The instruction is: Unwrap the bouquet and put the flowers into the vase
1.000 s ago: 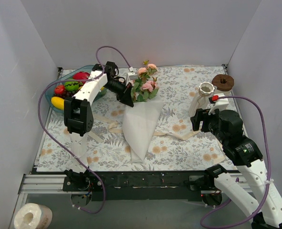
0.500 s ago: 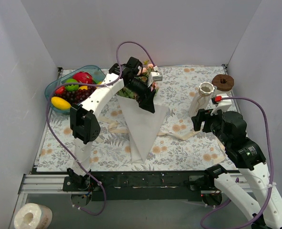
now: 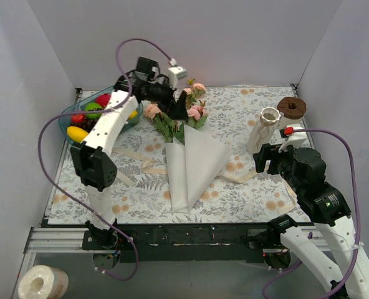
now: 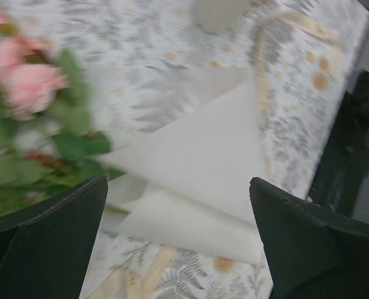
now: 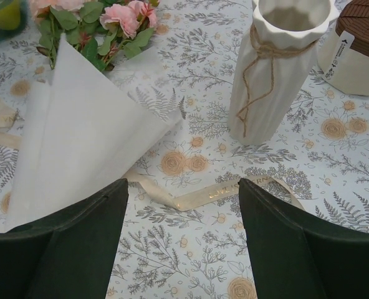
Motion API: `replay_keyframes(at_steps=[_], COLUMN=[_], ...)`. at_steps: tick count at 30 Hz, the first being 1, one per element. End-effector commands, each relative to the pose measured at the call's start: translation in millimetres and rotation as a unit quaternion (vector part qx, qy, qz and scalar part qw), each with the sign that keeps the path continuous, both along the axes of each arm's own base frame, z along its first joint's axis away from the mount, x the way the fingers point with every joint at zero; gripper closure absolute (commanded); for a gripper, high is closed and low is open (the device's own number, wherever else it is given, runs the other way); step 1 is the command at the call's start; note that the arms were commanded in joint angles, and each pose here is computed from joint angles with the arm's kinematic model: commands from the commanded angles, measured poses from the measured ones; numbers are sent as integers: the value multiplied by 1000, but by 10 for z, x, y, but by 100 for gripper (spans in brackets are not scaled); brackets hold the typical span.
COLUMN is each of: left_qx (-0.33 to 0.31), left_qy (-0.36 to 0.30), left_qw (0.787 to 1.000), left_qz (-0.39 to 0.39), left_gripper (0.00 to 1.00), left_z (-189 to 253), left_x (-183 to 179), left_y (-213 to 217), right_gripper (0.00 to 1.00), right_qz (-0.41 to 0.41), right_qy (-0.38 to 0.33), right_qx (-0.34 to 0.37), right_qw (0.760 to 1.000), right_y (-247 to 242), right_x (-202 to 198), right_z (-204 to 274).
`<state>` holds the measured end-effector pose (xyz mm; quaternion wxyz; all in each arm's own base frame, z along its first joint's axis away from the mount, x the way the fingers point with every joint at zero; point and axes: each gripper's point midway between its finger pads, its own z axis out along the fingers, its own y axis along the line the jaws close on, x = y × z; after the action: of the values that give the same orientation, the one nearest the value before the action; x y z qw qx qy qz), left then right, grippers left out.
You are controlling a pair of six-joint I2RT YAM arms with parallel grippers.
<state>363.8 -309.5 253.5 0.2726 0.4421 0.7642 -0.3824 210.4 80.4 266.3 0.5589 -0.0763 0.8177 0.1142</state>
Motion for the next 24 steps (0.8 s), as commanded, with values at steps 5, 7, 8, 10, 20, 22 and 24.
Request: replay_keyframes(at_steps=[5,7,8,10,20,22,24], left_qx=[95,114,113,121,142,136,144], left_qy=[-75,-53,-64,-73,-79,-71,-58], left_qw=[970,973,975,977,984,988,988], left_qz=[210,191,179,163,79,32,5], left_gripper=[2,2,2,2,2,2,2], left_z=[-319,-630,-654,-749,-1085,-1167,-1320], left_x=[652,516,486,395,396,328,292], left_y=[1026,964,822,668,64,-1,-19], right_gripper=[21,21,21,21,21,21,21], right_qz=[1,2,3,1,-5,-4,-6], right_qy=[-31,-32,-31,-29,-26,-26,-26], right_qx=[19,21,22,19,20,18,19], right_qw=[999,999,999,999,999,999,999], right_y=[18,24,28,15,-31,-36,-44], right_x=[11,8,7,0,-64,-71,-78], right_z=[206,212,212,198,186,178,184])
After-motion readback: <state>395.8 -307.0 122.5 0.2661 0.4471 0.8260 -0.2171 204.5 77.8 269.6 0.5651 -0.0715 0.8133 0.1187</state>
